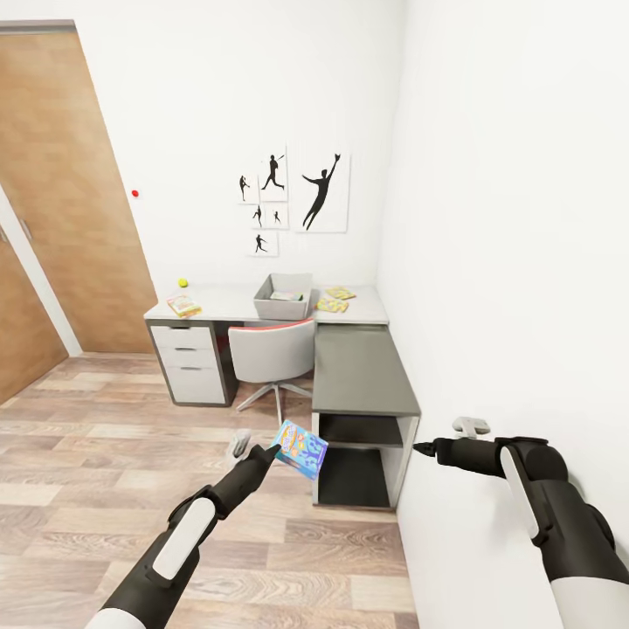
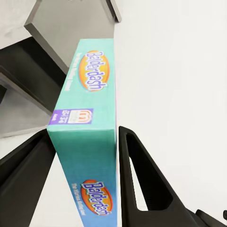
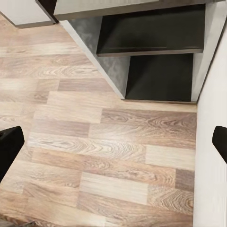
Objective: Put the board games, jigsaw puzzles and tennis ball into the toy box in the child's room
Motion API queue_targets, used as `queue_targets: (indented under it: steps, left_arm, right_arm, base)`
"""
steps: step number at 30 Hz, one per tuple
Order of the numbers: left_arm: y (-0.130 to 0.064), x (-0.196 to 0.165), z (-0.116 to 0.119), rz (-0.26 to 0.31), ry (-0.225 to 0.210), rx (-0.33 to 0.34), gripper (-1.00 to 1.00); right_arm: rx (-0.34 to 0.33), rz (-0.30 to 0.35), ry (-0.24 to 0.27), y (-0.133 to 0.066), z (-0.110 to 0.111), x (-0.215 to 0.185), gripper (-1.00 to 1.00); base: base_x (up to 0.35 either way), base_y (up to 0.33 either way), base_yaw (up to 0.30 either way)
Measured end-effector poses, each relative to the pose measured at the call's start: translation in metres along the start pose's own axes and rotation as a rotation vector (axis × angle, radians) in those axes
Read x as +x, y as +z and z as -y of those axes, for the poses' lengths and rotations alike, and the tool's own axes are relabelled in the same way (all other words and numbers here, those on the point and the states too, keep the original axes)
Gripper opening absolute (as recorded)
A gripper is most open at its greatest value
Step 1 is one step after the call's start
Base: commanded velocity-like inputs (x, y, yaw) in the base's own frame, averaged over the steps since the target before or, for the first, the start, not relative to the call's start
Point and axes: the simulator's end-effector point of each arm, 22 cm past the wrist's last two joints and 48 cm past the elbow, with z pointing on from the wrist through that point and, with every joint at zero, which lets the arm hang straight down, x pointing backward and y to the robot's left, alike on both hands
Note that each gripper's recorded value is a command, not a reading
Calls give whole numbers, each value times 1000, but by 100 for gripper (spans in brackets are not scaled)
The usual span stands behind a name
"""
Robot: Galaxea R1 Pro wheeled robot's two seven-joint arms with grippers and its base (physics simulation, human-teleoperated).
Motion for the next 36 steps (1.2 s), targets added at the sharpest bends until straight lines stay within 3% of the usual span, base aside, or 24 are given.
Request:
queue_targets:
  steps: [8, 36]
  left_arm:
    - [-11, 14, -15, -20, -9, -14, -100]
    - [-11, 14, -15, -20, -11, -13, -100]
  right_arm:
    - [-7, 5, -9, 1, -6, -5, 100]
    - [-7, 5, -9, 1, -6, -5, 100]
  base:
    - [0, 0, 0]
    - [0, 0, 0]
